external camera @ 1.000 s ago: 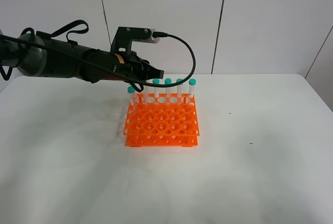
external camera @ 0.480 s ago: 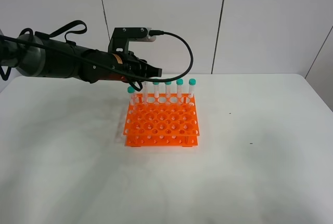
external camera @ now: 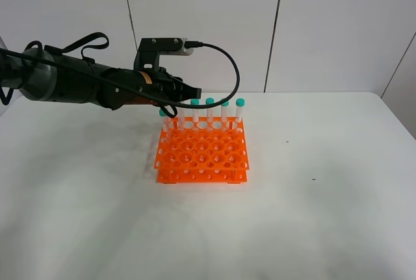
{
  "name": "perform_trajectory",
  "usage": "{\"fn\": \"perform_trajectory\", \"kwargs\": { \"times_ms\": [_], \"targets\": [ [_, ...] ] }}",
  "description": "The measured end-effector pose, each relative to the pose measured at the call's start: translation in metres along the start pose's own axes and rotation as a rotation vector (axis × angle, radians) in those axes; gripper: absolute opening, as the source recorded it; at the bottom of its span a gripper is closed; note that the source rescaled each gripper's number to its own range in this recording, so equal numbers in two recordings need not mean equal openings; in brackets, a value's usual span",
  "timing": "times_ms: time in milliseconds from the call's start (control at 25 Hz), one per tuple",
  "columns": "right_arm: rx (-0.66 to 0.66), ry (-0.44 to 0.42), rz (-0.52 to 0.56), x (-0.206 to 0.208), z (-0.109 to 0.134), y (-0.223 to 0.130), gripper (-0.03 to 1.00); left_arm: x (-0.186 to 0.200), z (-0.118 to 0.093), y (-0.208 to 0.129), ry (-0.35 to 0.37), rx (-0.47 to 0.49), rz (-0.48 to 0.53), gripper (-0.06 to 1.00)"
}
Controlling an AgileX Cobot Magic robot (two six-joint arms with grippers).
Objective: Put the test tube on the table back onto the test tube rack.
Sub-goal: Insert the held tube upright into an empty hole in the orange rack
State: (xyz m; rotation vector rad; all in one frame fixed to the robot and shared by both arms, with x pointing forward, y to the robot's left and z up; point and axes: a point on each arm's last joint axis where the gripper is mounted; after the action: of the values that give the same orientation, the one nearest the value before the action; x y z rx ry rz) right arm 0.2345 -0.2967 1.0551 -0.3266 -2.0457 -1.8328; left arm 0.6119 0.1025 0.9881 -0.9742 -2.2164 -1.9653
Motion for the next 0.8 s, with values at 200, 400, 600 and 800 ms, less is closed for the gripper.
{"fn": "perform_trajectory", "kwargs": {
  "times_ms": [200,400,600,800],
  "targets": [
    [0.000,0.000,0.000,0.000,0.000,0.000,1.00,-0.001,0.000,-0.002,-0.001,-0.008,0.003,0.01],
    [0.000,0.000,0.000,0.000,0.000,0.000,1.00,-0.008,0.002,-0.011,-0.001,-0.025,0.021,0.01],
    [0.000,0.000,0.000,0.000,0.000,0.000,1.00,-0.008,0.002,-0.010,-0.004,-0.026,0.008,0.01],
    [0.000,0.000,0.000,0.000,0.000,0.000,1.00,-0.010,0.002,-0.012,-0.004,-0.028,0.015,0.00]
  ]
}}
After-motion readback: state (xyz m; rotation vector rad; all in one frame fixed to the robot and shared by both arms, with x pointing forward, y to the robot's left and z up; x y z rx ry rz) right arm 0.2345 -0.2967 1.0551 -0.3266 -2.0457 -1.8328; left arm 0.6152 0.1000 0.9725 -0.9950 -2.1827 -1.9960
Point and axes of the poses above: a point on each arm's last joint axis where the gripper is mounted, x pointing back along that axis away from the gripper, z along the wrist's bending axis when the last joint is at zero, y = z × x, and after that the axes turned 5 degrees about x, right-handed
